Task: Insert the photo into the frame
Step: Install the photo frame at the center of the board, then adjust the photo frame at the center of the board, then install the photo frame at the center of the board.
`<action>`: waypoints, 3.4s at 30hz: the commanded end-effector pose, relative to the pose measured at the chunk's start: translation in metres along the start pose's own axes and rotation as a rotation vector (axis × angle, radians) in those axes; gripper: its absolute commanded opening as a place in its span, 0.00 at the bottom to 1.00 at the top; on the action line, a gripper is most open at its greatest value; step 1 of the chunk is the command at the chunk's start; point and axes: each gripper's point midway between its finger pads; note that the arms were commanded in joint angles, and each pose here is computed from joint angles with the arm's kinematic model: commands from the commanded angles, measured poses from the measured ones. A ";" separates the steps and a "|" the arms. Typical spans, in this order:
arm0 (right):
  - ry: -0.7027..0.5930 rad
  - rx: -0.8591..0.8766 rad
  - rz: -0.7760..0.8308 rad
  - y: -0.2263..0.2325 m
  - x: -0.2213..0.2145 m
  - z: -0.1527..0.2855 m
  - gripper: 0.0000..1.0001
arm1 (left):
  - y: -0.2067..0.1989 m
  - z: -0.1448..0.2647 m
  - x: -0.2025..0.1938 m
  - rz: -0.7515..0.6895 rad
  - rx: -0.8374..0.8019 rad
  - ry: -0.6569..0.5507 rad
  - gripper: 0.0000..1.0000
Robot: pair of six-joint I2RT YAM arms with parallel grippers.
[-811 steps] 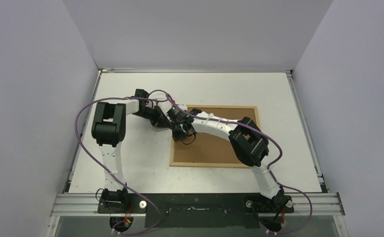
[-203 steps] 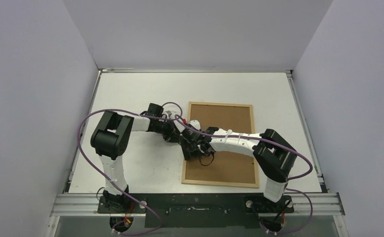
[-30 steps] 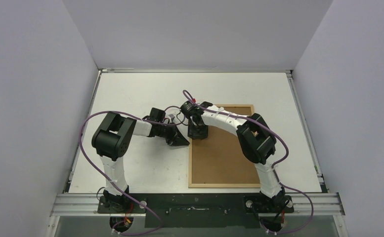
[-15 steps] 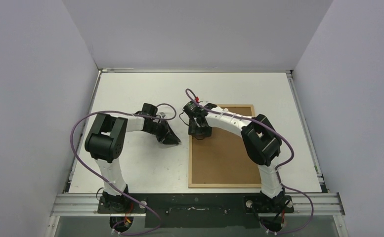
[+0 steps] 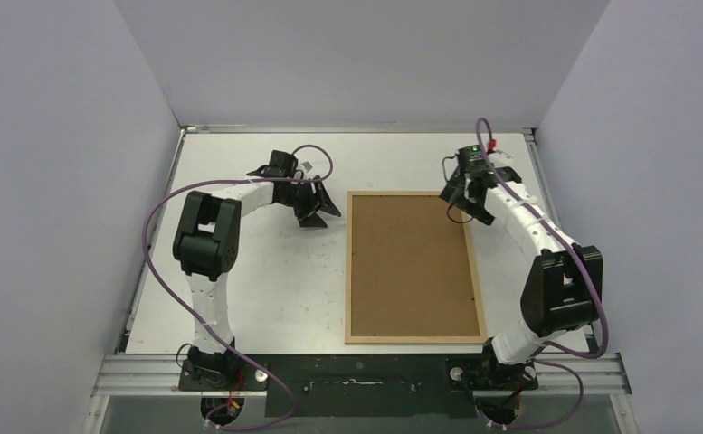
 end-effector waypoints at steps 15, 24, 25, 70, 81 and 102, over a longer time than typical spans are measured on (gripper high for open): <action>0.263 0.154 -0.145 -0.017 -0.029 -0.105 0.92 | -0.001 -0.037 -0.055 -0.004 -0.018 0.130 0.38; 0.291 0.347 -0.038 0.037 -0.029 -0.115 0.88 | -0.001 -0.038 -0.078 0.025 -0.023 0.142 0.12; 0.285 0.375 -0.015 0.046 -0.027 -0.115 0.88 | 0.000 -0.037 -0.079 0.025 -0.025 0.134 0.11; 0.070 0.619 0.880 0.253 -0.112 0.000 0.61 | 0.047 0.014 0.015 0.108 0.119 -0.056 0.39; 0.093 0.583 0.920 0.261 -0.148 -0.013 0.59 | 0.082 0.005 -0.001 0.164 0.224 -0.008 0.25; 0.161 0.669 0.700 0.271 -0.168 -0.028 0.57 | 0.105 0.005 -0.014 0.193 0.312 0.026 0.24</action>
Point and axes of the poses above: each gripper's point midway between its finger pads, its own z axis back along the fingers, its own y axis along the line the jaws close on, x = y × z, and after that the axes turned 5 degrees about z, right-handed
